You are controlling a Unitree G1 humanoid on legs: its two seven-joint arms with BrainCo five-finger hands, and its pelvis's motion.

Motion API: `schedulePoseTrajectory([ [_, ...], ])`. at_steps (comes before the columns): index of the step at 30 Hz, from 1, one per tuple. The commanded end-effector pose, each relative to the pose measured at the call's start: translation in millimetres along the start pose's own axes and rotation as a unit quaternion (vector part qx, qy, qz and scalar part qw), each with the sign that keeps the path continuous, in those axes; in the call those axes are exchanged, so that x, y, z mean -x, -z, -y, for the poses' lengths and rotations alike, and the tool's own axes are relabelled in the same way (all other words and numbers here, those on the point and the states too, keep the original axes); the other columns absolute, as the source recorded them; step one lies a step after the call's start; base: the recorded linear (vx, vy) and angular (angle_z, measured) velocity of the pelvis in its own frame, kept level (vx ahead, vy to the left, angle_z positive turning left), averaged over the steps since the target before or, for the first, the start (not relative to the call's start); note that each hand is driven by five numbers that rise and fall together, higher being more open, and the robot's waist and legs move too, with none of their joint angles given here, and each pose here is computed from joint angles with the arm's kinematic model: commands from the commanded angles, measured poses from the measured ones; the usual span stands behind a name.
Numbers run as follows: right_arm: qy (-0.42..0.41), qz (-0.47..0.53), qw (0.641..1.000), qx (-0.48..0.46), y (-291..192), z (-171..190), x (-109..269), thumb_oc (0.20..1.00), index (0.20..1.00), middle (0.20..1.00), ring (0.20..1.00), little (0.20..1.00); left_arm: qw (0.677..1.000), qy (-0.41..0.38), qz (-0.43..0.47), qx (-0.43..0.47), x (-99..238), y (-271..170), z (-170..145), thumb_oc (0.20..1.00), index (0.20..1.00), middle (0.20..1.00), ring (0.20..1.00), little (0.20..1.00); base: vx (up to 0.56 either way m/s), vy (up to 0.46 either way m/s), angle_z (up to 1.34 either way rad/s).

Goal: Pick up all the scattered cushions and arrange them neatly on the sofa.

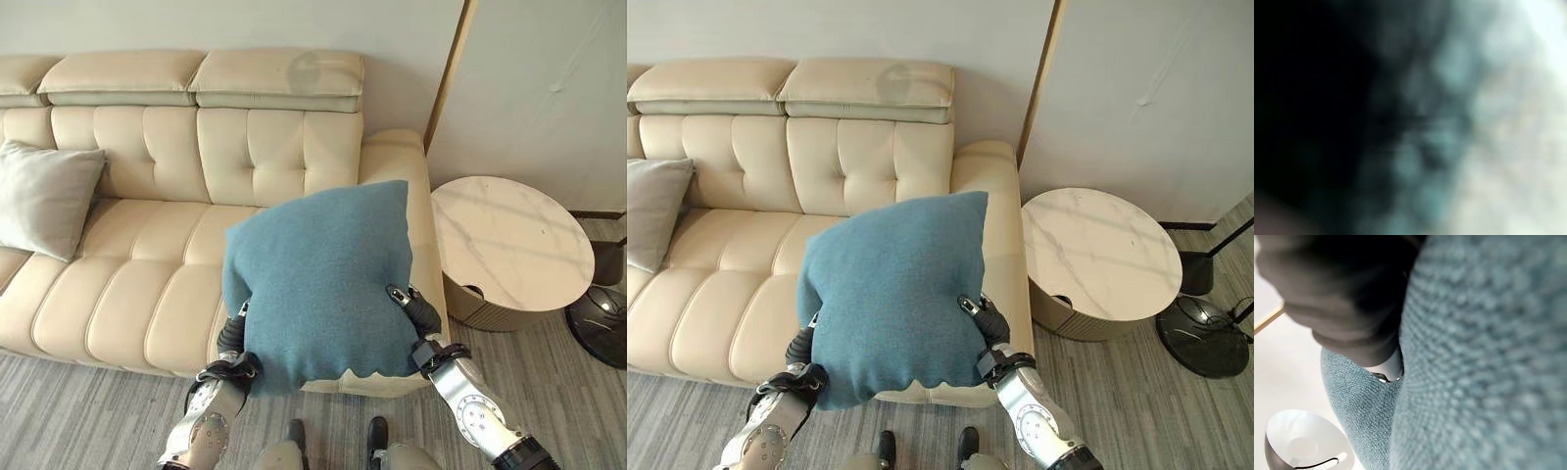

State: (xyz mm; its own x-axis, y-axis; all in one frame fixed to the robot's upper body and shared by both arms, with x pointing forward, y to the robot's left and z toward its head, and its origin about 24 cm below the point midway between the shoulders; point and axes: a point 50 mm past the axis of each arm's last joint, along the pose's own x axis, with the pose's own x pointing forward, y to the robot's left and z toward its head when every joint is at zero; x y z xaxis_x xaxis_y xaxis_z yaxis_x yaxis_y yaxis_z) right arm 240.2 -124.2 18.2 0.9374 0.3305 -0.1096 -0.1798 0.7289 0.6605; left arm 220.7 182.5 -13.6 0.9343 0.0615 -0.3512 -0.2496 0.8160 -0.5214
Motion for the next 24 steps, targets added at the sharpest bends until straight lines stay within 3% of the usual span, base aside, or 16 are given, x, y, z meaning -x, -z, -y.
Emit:
schedulePoseTrajectory([
  [1,-0.176,0.025,0.983,-0.05,2,-82,-20,0.2,0.2,0.2,0.2,0.2,0.976,0.202,0.077,0.025,3,-24,95,0.2,0.2,0.2,0.2,0.2,0.14,0.141,-0.06],
  [13,-0.177,0.003,0.982,-0.059,13,-86,-17,0.2,0.2,0.2,0.2,0.2,0.979,0.194,0.067,-0.01,5,-20,83,0.2,0.2,0.2,0.2,0.2,0.16,0.234,-0.16],
  [24,-0.176,-0.005,0.982,-0.064,22,-91,-19,0.2,0.2,0.2,0.2,0.2,0.977,0.171,0.107,-0.066,-1,-38,76,0.2,0.2,0.2,0.2,0.2,0.0,0.192,-0.39],
])
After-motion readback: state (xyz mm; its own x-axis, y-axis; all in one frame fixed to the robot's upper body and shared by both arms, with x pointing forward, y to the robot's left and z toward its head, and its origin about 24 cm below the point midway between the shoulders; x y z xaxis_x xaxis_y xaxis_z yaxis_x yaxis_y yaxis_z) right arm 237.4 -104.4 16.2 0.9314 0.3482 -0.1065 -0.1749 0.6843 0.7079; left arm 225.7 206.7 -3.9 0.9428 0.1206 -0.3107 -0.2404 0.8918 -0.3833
